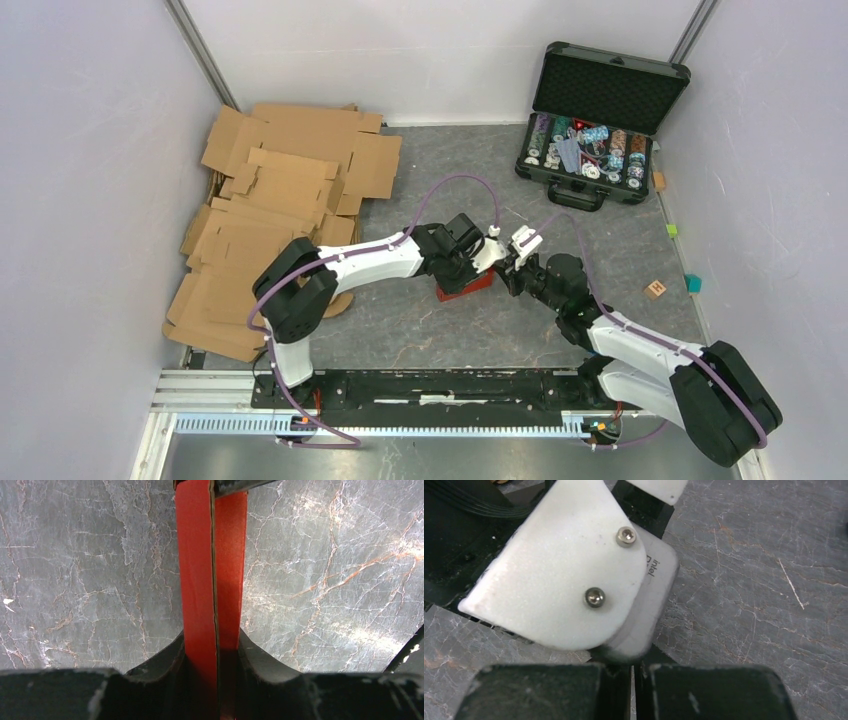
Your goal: Fold the paper box
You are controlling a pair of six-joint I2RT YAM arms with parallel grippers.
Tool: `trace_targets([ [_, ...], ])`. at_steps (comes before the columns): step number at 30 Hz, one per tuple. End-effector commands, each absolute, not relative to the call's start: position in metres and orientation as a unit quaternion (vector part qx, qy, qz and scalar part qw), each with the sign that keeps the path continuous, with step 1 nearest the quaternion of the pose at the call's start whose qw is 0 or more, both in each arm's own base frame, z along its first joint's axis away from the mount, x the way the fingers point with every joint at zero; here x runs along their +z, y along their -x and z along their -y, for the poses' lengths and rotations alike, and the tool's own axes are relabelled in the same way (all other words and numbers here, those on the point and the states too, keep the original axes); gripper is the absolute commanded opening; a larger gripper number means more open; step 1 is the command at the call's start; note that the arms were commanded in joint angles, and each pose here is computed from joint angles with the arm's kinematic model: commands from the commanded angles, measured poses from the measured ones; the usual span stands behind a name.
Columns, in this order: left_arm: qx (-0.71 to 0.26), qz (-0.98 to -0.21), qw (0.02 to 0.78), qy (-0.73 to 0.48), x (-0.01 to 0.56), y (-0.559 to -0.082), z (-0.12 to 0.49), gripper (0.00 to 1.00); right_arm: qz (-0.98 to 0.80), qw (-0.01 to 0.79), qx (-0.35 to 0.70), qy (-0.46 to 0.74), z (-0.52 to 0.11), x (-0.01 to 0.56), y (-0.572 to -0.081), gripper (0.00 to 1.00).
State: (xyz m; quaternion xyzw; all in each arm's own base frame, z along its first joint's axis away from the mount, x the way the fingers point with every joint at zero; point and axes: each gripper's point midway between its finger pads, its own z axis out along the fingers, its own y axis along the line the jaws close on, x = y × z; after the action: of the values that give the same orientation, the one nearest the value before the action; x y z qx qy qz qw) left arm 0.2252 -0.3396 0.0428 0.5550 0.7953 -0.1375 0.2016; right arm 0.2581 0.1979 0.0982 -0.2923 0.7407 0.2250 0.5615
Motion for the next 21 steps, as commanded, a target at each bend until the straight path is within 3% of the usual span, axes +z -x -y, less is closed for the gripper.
trace_targets([
  [1,-0.13,-0.786,0.101,-0.596,0.006,-0.187,0.32,0.02,-0.65,0.654,0.238,0.305,-0.21,0.157,-0.267,0.02],
  [9,-0.131,-0.785,0.099,-0.597,0.006,-0.186,0.32,0.03,-0.63,0.666,0.247,0.314,-0.211,0.158,-0.26,0.03],
  [12,-0.133,-0.786,0.105,-0.594,0.007,-0.188,0.321,0.05,-0.635,0.658,0.253,0.316,-0.211,0.151,-0.256,0.11],
  [17,-0.134,-0.785,0.116,-0.593,0.01,-0.19,0.323,0.05,-0.655,0.649,0.237,0.305,-0.202,0.14,-0.255,0.14],
  [21,-0.138,-0.784,0.129,-0.591,0.015,-0.191,0.324,0.17,-0.665,0.645,0.225,0.302,-0.196,0.134,-0.253,0.15],
])
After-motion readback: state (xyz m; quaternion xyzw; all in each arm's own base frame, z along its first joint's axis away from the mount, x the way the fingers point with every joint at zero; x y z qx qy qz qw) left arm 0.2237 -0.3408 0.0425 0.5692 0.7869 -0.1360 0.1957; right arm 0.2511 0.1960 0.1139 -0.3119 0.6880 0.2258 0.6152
